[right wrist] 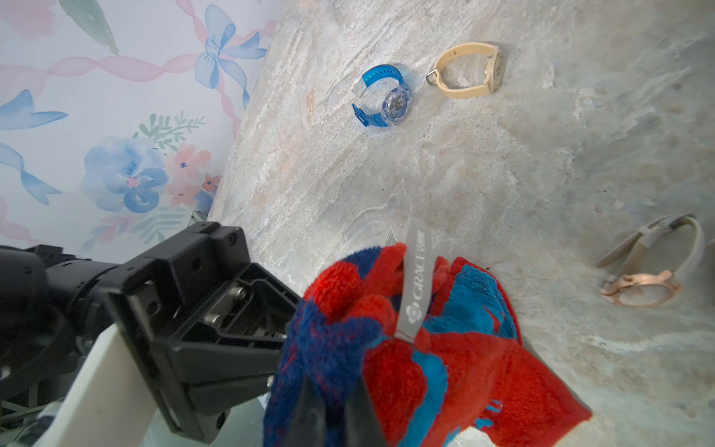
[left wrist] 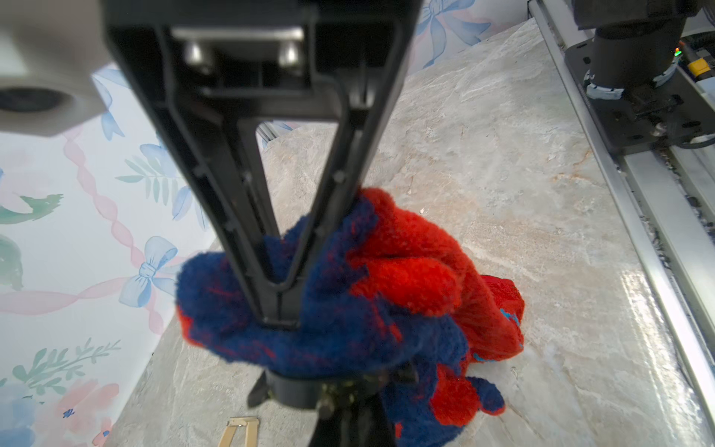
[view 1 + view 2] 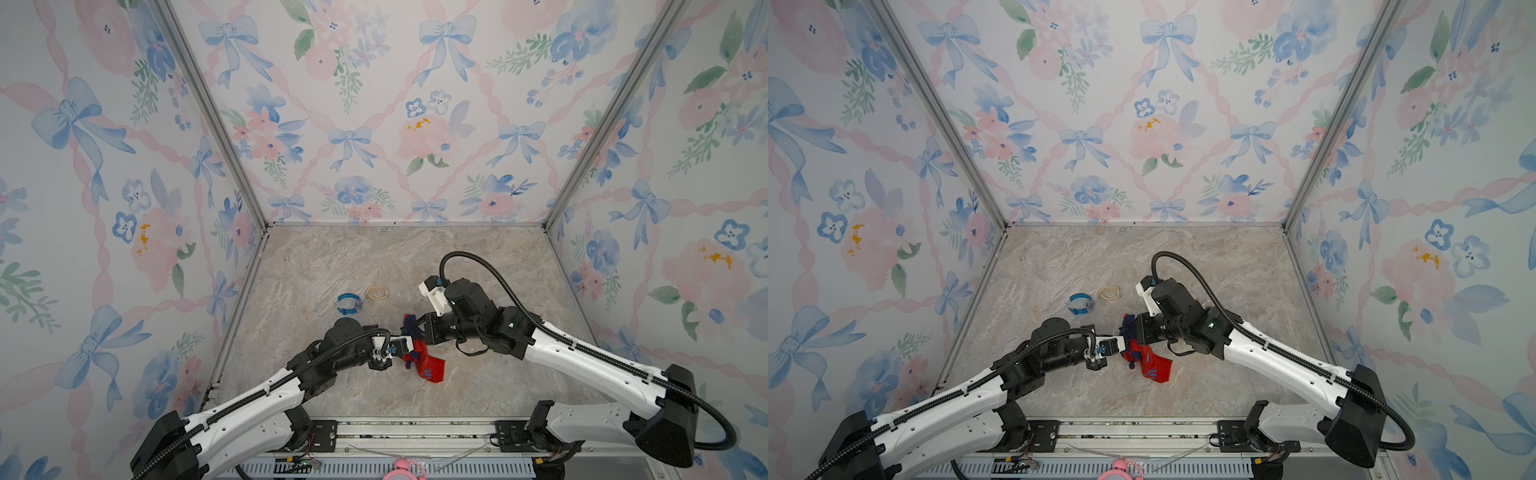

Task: Wipe the watch dial
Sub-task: Wipe the dirt from the watch dial.

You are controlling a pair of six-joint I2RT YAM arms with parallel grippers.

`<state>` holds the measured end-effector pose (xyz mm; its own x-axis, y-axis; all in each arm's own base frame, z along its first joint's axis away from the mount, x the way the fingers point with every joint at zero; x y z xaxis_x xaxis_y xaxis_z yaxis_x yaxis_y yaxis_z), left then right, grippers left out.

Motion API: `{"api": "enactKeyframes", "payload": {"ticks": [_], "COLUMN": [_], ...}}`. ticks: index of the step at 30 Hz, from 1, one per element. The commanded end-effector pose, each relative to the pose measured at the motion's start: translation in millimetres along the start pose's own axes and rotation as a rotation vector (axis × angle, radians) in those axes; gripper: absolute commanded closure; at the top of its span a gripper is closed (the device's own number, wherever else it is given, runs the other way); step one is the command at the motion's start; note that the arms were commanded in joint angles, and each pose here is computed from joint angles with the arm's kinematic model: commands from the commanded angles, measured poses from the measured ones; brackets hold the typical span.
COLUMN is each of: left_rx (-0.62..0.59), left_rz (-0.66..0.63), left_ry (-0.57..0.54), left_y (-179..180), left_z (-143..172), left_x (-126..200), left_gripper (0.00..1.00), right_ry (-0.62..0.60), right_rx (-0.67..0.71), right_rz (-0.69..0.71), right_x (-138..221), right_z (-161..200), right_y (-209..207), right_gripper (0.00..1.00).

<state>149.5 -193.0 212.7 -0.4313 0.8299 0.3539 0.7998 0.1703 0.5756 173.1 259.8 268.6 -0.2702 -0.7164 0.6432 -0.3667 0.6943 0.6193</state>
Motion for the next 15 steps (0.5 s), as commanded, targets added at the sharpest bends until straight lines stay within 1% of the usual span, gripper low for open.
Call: {"api": "enactKeyframes", "payload": {"ticks": [1,4,11,15], "left_rx": [-0.012,-0.013,-0.014,-0.012], "left_rz": [-0.026,-0.033,-0.041,-0.040], "left_ry": [-0.064,-0.066,-0.068,-0.065], "left_y": [8.6,9.1,9.3,9.4], "left_z": [-12.8,-13.2,-13.2,-12.4], "left_x": [1.7,2.4,3.2,2.7], "left_gripper": [0.95,0.95,0.95,0.94], "right_ry": [0.004,0.011,-0.002,-0.020], "right_rx": [0.023,0.003,-0.071,-0.074], "right_rz": [-0.015,0.010,0.064,0.047], "right_x": [-6.4,-8.3,2.2,14.3], "right_z": [-2.4,0.7,10.1,11.4], "right_y": [5.7,-5.5,-41.4,-40.1], "right_gripper": [1.00,1.00,1.00,1.00]}}
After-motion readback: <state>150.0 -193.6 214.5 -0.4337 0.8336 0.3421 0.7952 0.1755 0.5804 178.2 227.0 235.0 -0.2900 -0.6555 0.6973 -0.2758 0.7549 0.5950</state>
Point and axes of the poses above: each gripper's point midway between its finger pads, its own x axis back along the fingers, its own y axis along the line the jaws close on, z = x × y, the point moved 9 cm from there along x, back along the fingers, and after that the axes turned 5 degrees about -x, right-handed, at the moved point
